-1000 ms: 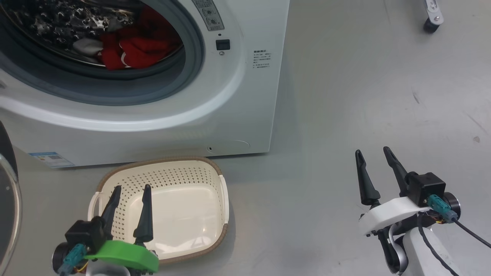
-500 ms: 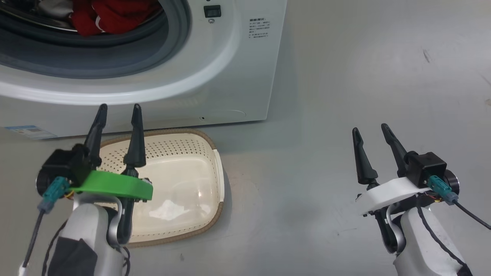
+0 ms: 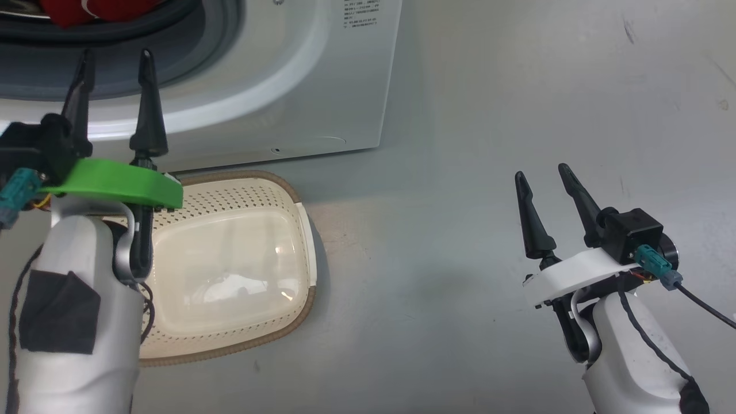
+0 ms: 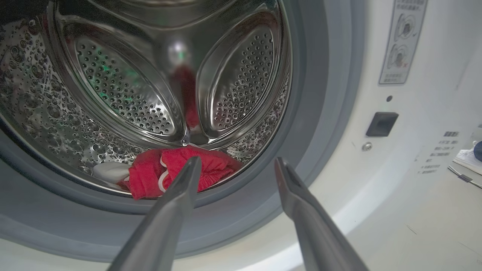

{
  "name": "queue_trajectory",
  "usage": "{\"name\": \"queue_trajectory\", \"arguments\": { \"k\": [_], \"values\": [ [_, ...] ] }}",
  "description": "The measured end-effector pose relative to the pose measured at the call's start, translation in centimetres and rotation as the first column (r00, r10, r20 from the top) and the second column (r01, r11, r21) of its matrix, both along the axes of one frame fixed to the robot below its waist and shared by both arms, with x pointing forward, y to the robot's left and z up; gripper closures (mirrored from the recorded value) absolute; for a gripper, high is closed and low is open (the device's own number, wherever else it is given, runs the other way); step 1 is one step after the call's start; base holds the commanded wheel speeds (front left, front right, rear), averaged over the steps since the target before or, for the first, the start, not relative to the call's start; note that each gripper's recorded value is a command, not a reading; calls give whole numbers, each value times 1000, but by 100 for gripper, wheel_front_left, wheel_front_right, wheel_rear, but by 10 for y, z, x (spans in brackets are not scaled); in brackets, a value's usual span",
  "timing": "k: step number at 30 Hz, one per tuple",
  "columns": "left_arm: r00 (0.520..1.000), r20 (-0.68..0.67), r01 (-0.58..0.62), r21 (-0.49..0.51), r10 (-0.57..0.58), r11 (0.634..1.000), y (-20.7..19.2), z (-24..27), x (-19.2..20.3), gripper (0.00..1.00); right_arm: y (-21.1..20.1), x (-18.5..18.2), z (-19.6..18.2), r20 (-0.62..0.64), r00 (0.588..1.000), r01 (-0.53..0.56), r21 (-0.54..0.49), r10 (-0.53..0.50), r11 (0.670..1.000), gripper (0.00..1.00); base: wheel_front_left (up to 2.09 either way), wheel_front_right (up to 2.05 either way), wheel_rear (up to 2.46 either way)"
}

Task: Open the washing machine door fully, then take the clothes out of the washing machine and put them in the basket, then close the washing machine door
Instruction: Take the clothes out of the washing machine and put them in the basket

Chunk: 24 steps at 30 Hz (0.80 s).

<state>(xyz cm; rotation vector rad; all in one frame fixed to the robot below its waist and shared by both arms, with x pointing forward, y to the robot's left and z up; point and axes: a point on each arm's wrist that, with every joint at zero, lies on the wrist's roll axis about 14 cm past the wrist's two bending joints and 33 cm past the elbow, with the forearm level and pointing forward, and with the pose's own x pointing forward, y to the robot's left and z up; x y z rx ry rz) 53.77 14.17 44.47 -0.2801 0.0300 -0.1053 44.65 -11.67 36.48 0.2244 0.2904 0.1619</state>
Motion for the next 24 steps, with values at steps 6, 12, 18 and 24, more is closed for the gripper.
{"name": "queue_trajectory", "arguments": {
  "k": [6, 12, 18, 24],
  "values": [
    [1000, -3, 16, 17, -16, 1000, -2, -1, 33, 0, -5, 2, -10, -23, 1000, 11, 3, -11, 1000, 0, 0, 0, 0],
    [999, -48, 25, 39, -23, 999, 1, -14, 63, 0, -10, 3, -20, -46, 999, 29, 14, -29, 999, 0, 0, 0, 0],
    [992, -121, 48, 28, -44, 998, -10, -35, 91, 0, -18, 4, -32, -74, 996, 49, 9, -49, 999, 0, 0, 0, 0],
    [989, -140, 52, 21, -49, 998, -14, -42, 115, 0, -23, 3, -40, -93, 994, 59, 5, -58, 998, 0, 0, 0, 0]
  ]
}}
